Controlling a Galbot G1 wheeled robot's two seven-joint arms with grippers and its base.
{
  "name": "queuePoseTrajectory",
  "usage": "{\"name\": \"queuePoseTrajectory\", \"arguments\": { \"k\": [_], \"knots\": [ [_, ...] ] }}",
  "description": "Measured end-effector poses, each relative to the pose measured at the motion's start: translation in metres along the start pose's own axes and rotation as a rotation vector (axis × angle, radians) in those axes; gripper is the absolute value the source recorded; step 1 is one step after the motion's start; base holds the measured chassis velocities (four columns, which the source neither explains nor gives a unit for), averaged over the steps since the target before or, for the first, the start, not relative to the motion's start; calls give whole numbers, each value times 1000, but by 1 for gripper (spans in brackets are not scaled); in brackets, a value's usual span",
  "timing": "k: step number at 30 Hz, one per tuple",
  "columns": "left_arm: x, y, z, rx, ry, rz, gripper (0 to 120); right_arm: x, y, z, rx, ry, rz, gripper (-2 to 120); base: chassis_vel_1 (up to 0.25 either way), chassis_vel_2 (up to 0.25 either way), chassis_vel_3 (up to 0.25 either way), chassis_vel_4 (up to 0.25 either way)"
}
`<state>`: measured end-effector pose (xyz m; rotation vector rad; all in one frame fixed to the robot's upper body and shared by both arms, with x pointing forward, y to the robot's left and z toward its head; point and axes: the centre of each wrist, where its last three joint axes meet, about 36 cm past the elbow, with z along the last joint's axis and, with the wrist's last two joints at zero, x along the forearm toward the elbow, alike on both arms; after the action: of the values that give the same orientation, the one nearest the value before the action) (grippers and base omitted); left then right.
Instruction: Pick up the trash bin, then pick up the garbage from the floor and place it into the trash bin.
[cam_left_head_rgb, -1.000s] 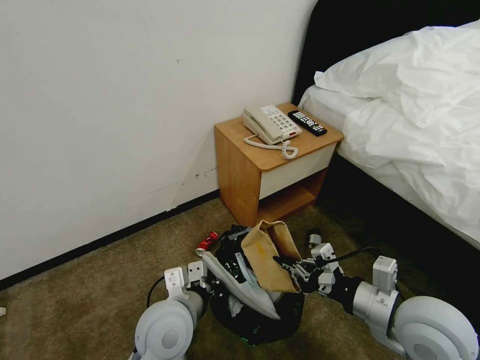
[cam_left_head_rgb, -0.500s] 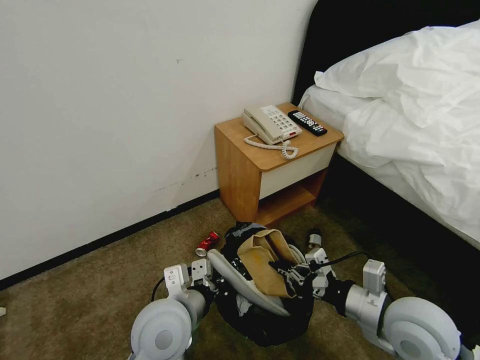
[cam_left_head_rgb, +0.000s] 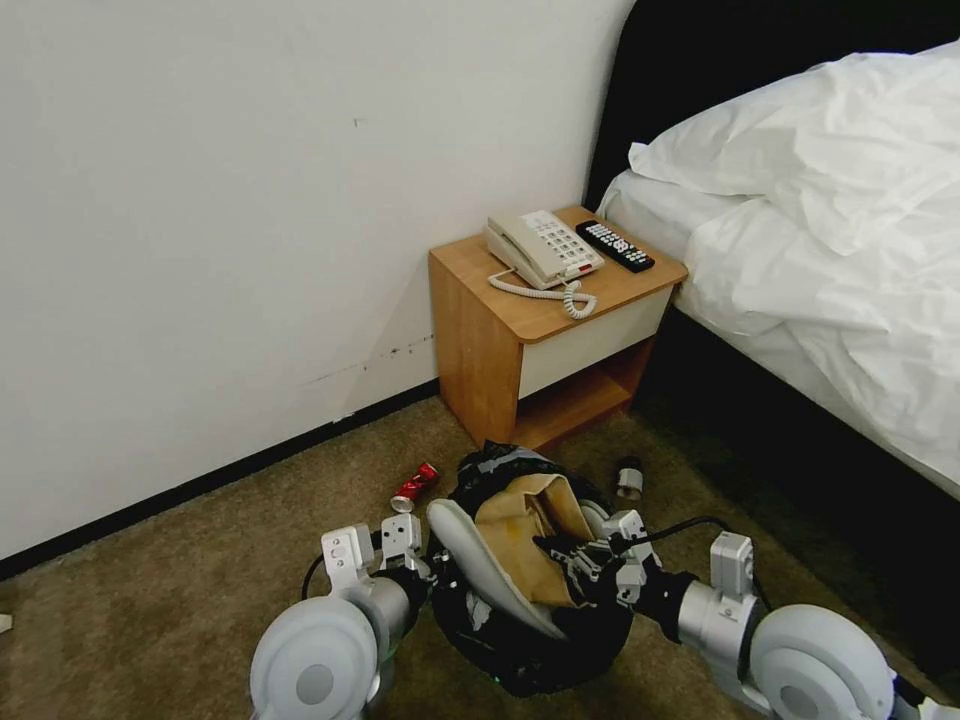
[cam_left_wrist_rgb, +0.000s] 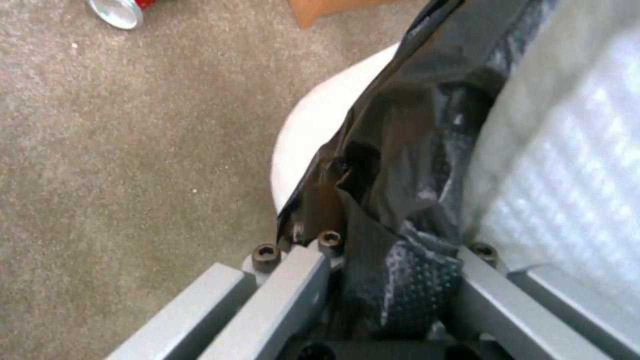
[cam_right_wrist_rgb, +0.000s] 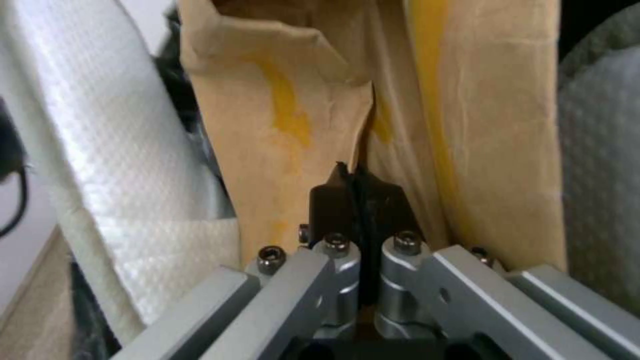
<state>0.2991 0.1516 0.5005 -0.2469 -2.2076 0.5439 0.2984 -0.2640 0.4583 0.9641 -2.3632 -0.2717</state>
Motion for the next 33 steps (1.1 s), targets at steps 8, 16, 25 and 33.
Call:
{"name": "queuePoseTrajectory", "arguments": {
  "k": [8,16,25,33],
  "knots": [
    [5,0,2,0,3,7,0,-6,-7,8,-21,13,24,0,0,0,0,0],
    [8,-1,1,7,7,25,0,-11,-10,10,-30,15,38,0,0,0,0,0],
    [9,-5,0,37,26,49,0,-12,-13,12,-38,21,64,0,0,0,0,0],
    [11,-8,-1,59,39,72,0,-18,-15,15,-51,27,66,0,0,0,0,0]
  ]
}}
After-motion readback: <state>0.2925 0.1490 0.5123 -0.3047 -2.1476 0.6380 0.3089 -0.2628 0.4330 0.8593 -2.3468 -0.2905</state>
